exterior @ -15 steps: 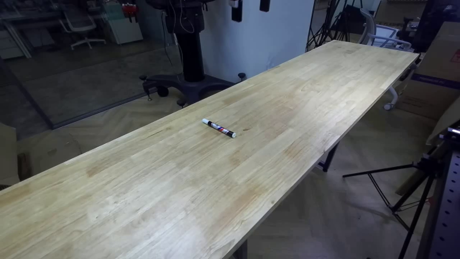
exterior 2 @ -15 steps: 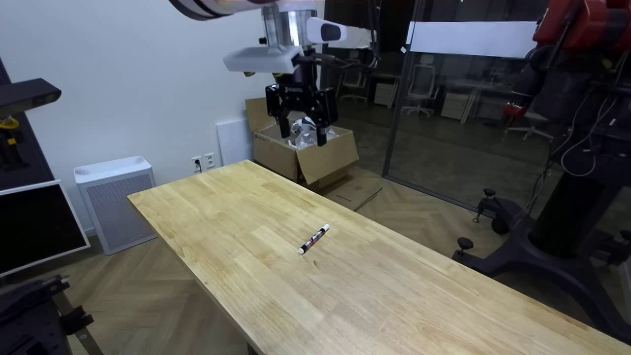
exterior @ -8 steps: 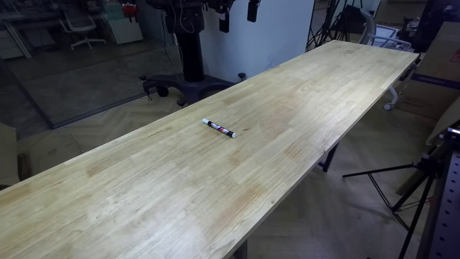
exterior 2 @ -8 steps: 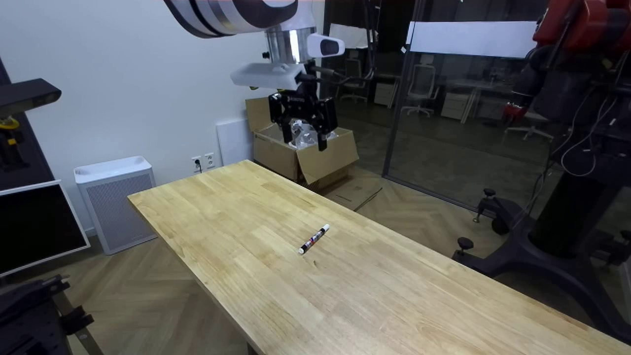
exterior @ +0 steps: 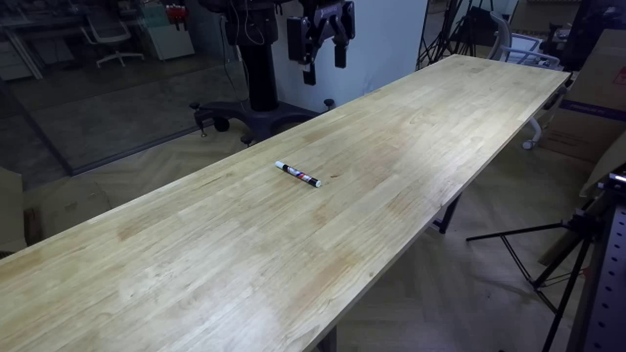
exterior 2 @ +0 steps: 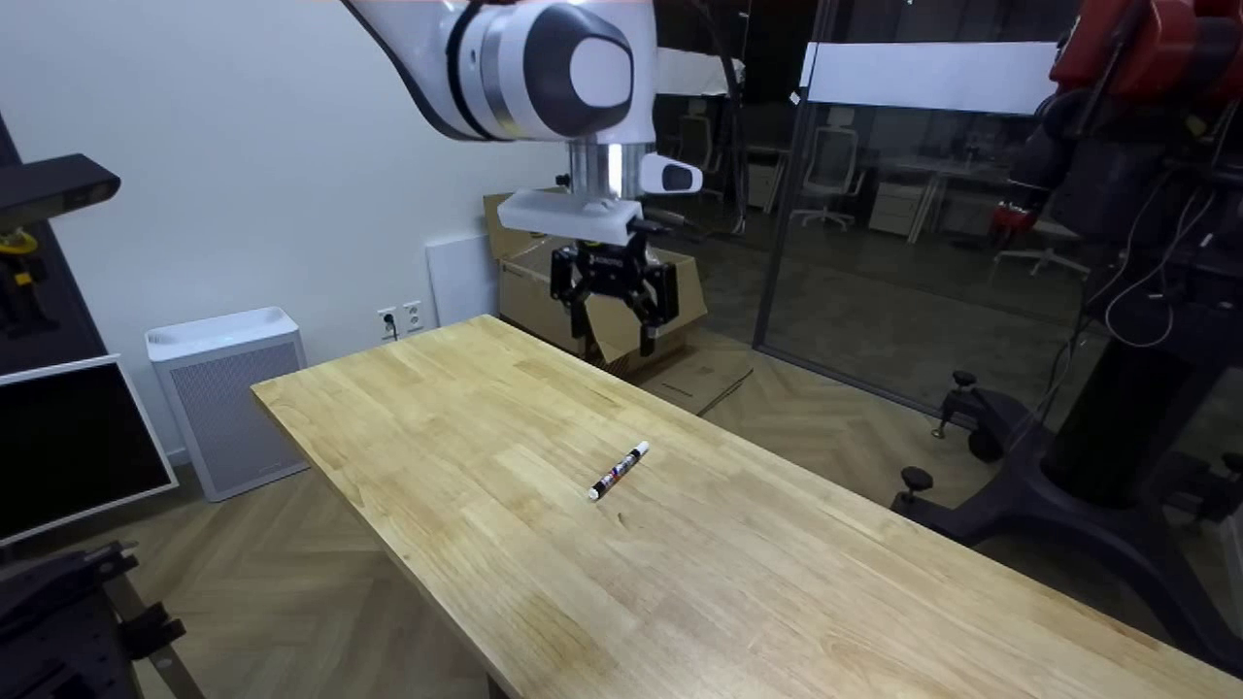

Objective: Slightly move the marker to the bottom of the table

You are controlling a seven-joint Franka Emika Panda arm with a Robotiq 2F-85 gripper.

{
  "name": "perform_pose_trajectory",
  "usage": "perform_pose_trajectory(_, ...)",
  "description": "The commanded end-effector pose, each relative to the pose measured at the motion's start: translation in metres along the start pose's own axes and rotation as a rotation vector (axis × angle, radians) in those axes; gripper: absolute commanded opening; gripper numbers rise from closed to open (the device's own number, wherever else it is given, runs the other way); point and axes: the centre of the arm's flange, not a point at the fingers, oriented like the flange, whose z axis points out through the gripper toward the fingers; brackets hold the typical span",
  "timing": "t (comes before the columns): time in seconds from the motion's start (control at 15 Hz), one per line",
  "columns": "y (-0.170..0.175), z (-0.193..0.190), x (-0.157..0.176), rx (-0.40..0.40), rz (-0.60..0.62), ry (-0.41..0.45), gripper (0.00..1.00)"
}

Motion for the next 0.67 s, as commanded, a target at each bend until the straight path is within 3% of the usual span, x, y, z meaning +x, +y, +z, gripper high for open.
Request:
perform_pose_trajectory(0.0, 0.014, 0.035, 0.057, 0.003, -0.020, -0.035, 1.00)
perform_pose_trajectory(0.2, -0.003, 0.066, 0.089, 0.053, -0.022, 0.000, 1.00)
perform_pose_trajectory(0.47, -0.042, 0.103, 0.118, 0.155, -0.041, -0.032, 1.00)
perform_pose_trajectory(0.53, -0.048, 0.108, 0.118, 0.168, -0.034, -0.049, 1.00)
perform_pose_trajectory(0.6, -0.044, 0.103, 0.088, 0.138, -0.036, -0.032, 1.00)
